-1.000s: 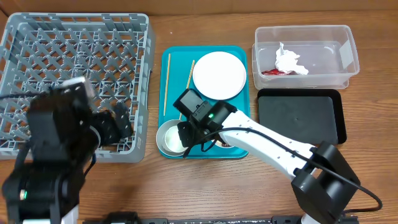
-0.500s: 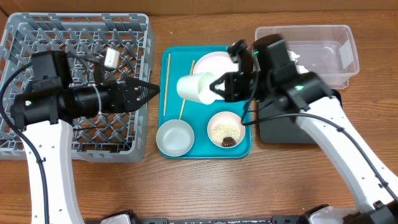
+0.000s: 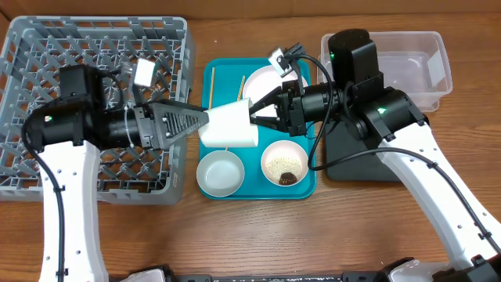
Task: Sort waste into correct bins and load items into the dishwasher
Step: 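Hand the white cup from the right gripper to the left gripper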
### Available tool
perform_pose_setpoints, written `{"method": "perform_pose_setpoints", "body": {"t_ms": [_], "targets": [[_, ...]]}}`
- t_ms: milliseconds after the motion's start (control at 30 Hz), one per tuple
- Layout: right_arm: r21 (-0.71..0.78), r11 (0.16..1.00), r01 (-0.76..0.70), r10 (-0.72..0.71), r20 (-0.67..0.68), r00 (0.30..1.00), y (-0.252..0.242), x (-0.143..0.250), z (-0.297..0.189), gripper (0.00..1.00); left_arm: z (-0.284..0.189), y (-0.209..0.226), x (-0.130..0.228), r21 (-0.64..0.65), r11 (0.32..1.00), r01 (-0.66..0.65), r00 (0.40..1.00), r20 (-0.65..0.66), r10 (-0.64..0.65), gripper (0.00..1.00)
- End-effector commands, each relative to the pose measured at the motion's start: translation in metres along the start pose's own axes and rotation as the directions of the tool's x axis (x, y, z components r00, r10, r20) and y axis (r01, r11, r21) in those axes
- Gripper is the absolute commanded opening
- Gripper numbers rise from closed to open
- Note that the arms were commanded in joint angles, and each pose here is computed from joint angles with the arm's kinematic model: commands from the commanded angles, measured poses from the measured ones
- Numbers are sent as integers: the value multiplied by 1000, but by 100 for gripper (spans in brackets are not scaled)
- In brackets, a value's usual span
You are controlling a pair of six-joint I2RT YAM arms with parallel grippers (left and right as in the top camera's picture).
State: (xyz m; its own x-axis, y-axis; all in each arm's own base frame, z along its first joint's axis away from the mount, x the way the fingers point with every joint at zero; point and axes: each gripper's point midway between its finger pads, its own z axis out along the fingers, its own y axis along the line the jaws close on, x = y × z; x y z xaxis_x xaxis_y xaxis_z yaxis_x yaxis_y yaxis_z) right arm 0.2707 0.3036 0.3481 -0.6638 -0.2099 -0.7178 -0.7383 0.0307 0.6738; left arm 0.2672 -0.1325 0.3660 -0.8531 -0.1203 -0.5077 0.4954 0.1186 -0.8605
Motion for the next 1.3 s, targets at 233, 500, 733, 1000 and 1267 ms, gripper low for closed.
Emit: {"method": "perform_pose_setpoints", "body": {"t_ms": [233, 500, 733, 1000, 1267], "targets": [[-20, 998, 57, -57, 14, 998, 10, -9, -1, 4, 23, -21, 15, 105, 994, -18, 997, -70, 26, 92], [-21, 998, 64, -64, 16, 998, 11, -10, -1, 4, 25, -23, 18, 111, 994, -5, 996, -83, 15, 70], [-2, 998, 57, -57, 21, 998, 7, -11, -1, 17, 26, -18, 20, 84, 996, -7, 996, -91, 15, 74], [37, 999, 28, -30, 33, 999, 1, -13, -1, 18, 26, -15, 21, 65, 998, -7, 995, -98, 13, 58], [36, 999, 28, -30, 33, 999, 1, -13, -1, 24, 26, -15, 21, 64, 998, -7, 995, -98, 13, 58]]}}
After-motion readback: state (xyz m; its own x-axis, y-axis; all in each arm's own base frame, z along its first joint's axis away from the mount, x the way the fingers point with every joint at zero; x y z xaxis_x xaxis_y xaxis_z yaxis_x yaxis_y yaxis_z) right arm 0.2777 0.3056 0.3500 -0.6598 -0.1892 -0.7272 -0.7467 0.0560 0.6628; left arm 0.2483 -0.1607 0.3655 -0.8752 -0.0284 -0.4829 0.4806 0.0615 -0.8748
